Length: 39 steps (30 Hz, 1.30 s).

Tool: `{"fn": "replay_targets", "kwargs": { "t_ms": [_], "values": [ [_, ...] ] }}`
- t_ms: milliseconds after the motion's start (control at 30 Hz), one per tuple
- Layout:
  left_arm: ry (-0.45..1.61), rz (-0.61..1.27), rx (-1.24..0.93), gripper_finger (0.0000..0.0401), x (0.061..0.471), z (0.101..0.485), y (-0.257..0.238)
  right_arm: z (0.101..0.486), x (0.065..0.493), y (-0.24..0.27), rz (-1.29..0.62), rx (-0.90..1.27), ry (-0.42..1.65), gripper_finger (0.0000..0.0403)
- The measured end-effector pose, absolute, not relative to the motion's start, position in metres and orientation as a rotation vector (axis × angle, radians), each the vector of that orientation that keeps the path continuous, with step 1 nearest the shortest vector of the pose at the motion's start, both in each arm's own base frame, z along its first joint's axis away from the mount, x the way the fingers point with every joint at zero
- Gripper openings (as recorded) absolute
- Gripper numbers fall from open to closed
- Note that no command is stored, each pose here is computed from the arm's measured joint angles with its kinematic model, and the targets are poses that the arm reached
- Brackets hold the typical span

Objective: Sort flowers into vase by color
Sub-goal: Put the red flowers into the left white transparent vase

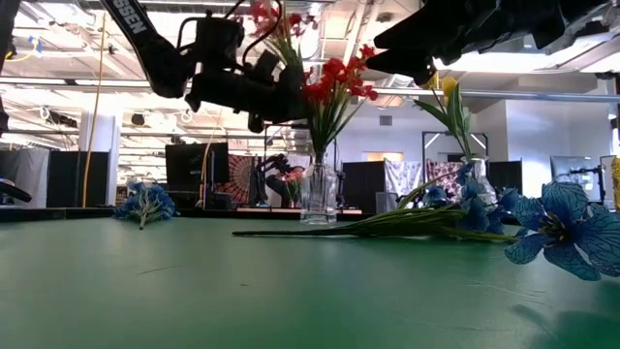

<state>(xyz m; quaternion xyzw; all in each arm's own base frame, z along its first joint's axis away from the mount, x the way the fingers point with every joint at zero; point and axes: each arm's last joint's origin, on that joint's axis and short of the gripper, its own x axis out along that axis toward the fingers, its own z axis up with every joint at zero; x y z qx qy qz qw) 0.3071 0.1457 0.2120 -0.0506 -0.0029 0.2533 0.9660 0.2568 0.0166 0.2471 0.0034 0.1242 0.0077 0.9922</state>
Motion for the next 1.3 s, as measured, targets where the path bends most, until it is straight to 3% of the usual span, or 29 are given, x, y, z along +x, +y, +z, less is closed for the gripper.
{"fn": "replay_targets", "kwargs": {
  "t_ms": [567,1300],
  "values": [
    [0.176,0.516,-0.133,0.0,0.305,0.195,0.145,0.248,0.257,0.016,0.016,-0.005,0.241,0.027],
    [0.242,0.503,-0.143,0.0,0.311,0.199,0.147,0.248,0.257,0.016,0.015,0.004,0.241,0.027]
  ]
}}
